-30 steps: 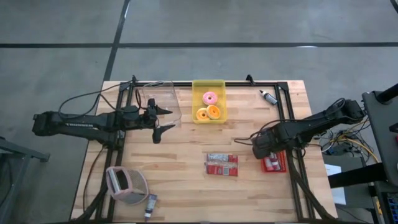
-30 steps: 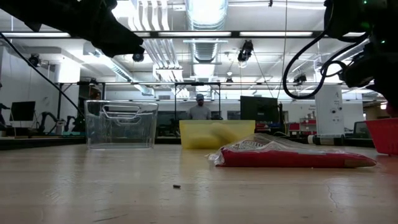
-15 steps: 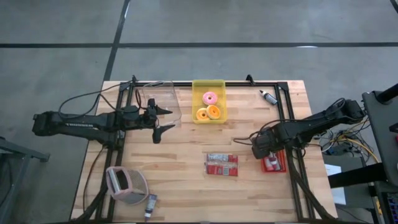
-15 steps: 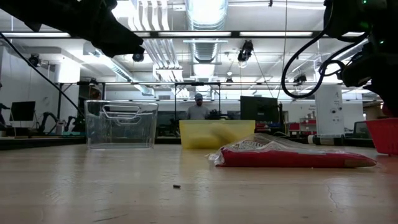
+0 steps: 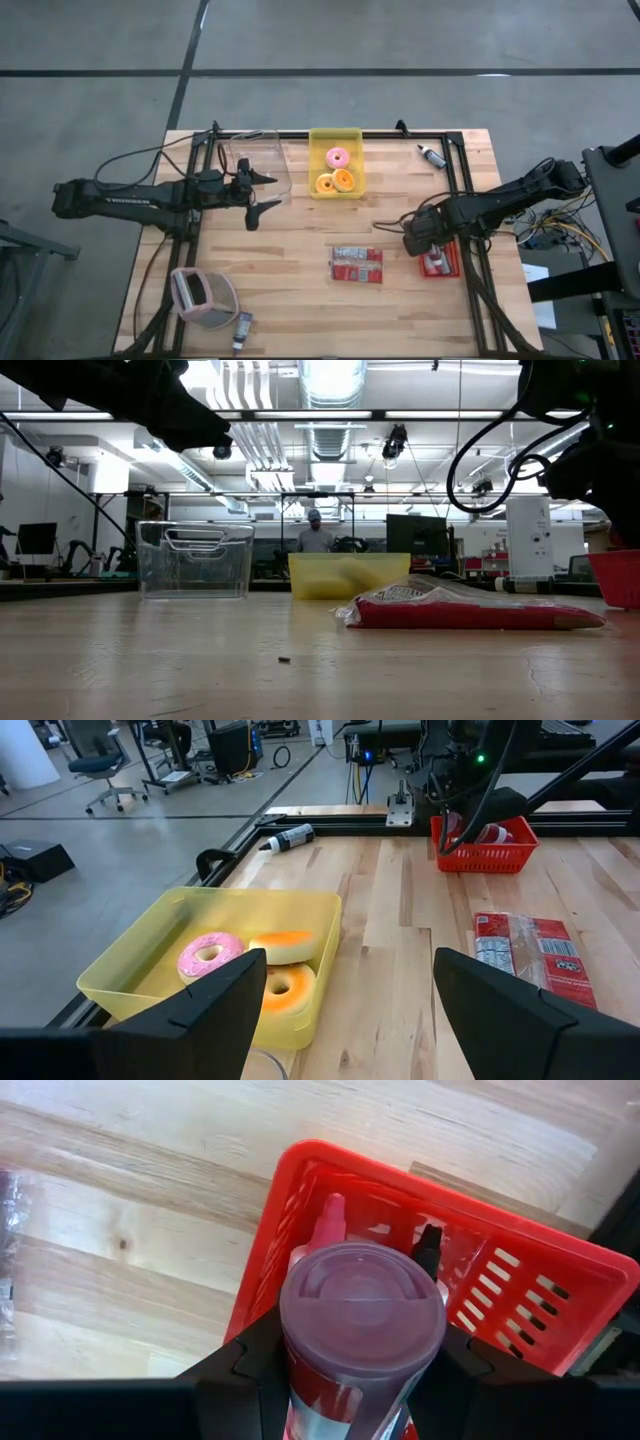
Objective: Pick & Place Food Item
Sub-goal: Put the red food coloring bottle into the red bin
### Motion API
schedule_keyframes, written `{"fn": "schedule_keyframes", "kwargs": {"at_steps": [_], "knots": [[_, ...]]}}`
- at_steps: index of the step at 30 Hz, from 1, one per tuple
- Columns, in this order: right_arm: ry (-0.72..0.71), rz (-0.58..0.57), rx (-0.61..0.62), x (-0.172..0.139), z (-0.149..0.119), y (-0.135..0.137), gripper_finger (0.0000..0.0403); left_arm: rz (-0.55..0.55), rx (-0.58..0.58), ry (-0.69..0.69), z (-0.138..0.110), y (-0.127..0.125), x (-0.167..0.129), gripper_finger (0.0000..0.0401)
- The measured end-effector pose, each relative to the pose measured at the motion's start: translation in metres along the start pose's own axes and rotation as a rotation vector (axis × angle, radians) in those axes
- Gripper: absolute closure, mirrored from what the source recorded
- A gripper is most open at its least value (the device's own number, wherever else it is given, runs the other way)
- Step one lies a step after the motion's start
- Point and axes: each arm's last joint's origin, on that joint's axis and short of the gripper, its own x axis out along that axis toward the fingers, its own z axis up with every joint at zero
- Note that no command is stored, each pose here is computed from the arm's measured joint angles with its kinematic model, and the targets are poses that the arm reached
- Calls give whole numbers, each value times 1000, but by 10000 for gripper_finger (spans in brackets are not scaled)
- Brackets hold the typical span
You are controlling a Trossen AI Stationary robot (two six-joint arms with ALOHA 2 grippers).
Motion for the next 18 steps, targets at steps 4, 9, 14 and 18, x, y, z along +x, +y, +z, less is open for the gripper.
{"fn": "schedule_keyframes", "kwargs": {"at_steps": [4,9,14,18], "knots": [[2,1,2,0,0,0,259,0,0,0,0,0,0,110],[2,2,2,0,0,0,259,0,0,0,0,0,0,108],[2,10,3,0,0,1,259,0,0,0,0,0,0,110],[1,36,-2,0,0,3,259,0,0,0,0,0,0,108]]}}
